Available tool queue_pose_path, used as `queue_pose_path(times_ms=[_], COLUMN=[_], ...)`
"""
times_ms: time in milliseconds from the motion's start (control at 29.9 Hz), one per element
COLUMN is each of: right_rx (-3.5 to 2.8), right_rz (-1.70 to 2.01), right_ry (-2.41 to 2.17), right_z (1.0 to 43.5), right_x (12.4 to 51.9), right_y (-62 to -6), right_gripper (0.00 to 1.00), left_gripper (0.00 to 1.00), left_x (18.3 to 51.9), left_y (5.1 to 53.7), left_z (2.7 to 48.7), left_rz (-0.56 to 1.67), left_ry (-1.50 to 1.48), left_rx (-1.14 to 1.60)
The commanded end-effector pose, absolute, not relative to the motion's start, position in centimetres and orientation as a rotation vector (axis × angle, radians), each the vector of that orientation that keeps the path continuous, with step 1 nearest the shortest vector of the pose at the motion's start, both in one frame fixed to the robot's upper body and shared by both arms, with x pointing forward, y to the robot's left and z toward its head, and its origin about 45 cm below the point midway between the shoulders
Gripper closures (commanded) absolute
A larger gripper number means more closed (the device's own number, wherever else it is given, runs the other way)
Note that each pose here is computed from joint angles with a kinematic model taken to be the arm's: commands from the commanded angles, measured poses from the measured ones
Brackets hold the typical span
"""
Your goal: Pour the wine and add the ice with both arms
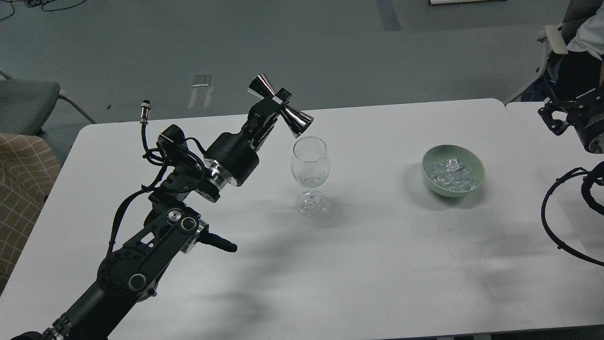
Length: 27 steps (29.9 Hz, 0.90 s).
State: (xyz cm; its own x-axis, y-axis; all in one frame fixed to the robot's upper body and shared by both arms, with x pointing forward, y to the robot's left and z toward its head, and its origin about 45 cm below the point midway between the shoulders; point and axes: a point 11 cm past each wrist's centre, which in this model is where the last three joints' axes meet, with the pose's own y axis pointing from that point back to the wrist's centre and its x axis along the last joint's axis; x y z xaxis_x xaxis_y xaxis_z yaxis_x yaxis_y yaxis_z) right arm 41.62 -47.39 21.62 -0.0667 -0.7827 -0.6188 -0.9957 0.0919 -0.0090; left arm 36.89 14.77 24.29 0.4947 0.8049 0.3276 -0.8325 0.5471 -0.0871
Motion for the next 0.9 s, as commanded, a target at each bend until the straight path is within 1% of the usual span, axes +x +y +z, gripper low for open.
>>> queue_pose_path(times_ms=[0,234,401,535,602,702,869], right_rx=[-1.743,-1.747,-1.754,-1.754,-1.767,-1.780,-1.785], right_rz=[0.591,0.590,0.588,0.596,0.611,0.605,0.601], right_ry=[1.901,1.898,1.892,1.898,1.892,1.879,1.873], right_z=[21.7,21.8,21.9,21.4,20.7,20.8,21.0], right_x=[41.7,41.7,41.8,41.4,40.9,40.8,40.9], right_y=[-47.3,-47.3,-47.0,-47.0,-46.5,-46.1,-45.9], right_gripper=[0.00,0.00,0.00,0.00,0.00,0.00,0.00], left_gripper=[1.00,1.00,0.98,0.98,0.96,0.96,0.95], left_x=[37.0,38.1,38.8,38.9,39.0,39.2,39.7], left_y=[15.0,17.4,19.5,22.2,23.4,24.0,26.4], left_z=[24.4,25.9,26.1,25.1,24.8,24.1,24.0], left_rz=[1.019,1.120,1.179,1.253,1.277,1.297,1.345], left_ry=[-0.276,-0.014,0.060,0.186,0.244,0.273,0.391], left_rx=[0.040,-0.165,-0.230,-0.300,-0.338,-0.344,-0.509])
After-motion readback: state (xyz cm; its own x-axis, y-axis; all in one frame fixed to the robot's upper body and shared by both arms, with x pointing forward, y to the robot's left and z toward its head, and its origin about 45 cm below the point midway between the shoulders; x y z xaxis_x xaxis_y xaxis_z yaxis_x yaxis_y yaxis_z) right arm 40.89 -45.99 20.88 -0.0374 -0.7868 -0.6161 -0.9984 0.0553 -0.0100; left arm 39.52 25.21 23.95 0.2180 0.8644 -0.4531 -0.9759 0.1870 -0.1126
